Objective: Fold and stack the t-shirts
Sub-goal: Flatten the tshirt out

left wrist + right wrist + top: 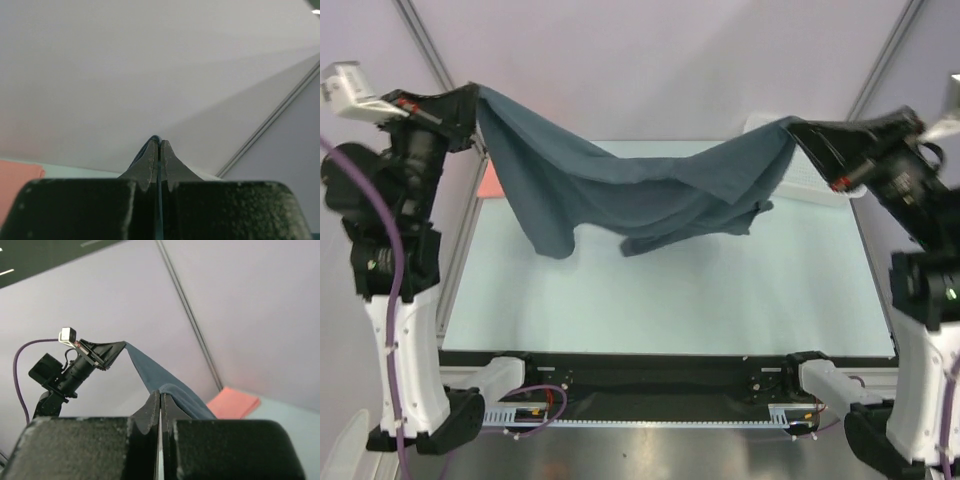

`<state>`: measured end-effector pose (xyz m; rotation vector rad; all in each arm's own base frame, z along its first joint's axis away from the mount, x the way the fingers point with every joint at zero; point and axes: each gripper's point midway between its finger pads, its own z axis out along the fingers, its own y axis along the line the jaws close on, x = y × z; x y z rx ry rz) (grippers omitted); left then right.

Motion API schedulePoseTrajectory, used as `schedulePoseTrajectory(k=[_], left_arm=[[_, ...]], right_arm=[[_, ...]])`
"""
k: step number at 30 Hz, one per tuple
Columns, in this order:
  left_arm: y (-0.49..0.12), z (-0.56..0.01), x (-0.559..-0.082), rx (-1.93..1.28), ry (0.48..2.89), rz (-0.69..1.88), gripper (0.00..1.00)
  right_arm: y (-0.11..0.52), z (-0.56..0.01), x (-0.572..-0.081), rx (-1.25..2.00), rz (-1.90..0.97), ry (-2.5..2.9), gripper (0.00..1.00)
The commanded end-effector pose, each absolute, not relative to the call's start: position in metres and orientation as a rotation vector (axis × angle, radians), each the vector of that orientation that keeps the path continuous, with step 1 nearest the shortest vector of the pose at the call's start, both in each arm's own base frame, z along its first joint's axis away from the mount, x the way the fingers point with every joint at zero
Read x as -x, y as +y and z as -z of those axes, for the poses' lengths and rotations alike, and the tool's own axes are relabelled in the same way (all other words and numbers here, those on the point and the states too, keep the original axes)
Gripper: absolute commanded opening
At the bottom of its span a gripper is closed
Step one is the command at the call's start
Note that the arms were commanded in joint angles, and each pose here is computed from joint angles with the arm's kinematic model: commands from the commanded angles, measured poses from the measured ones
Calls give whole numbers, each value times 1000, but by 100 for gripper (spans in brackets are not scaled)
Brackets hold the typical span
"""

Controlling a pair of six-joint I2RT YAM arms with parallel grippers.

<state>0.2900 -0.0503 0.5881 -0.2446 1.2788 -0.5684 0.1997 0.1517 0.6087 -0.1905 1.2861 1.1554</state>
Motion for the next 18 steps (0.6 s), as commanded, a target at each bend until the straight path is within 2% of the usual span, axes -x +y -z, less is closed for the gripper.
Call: schedulePoseTrajectory(k=[1, 4, 6, 7, 12, 18], left_arm=[[-48, -672, -197, 179, 986, 622, 0], [-51, -677, -185, 157, 959, 644, 0], [-53, -670, -196, 161, 1003, 644, 0], [-53, -661, -217, 180, 1052, 636, 0], [-47, -638, -283, 214, 1139, 574, 0], [-45, -671, -336, 196, 1026, 558, 0]], right_arm=[[134, -659, -129, 270, -1003, 1046, 0], [130, -664, -119, 247, -1000, 1029, 0], [130, -659, -139, 206, -1011, 1085, 0], [128, -657, -150, 173, -1012, 1101, 0], [128, -640, -243, 121, -962, 1121, 0], [128, -664, -328, 110, -996, 998, 0]])
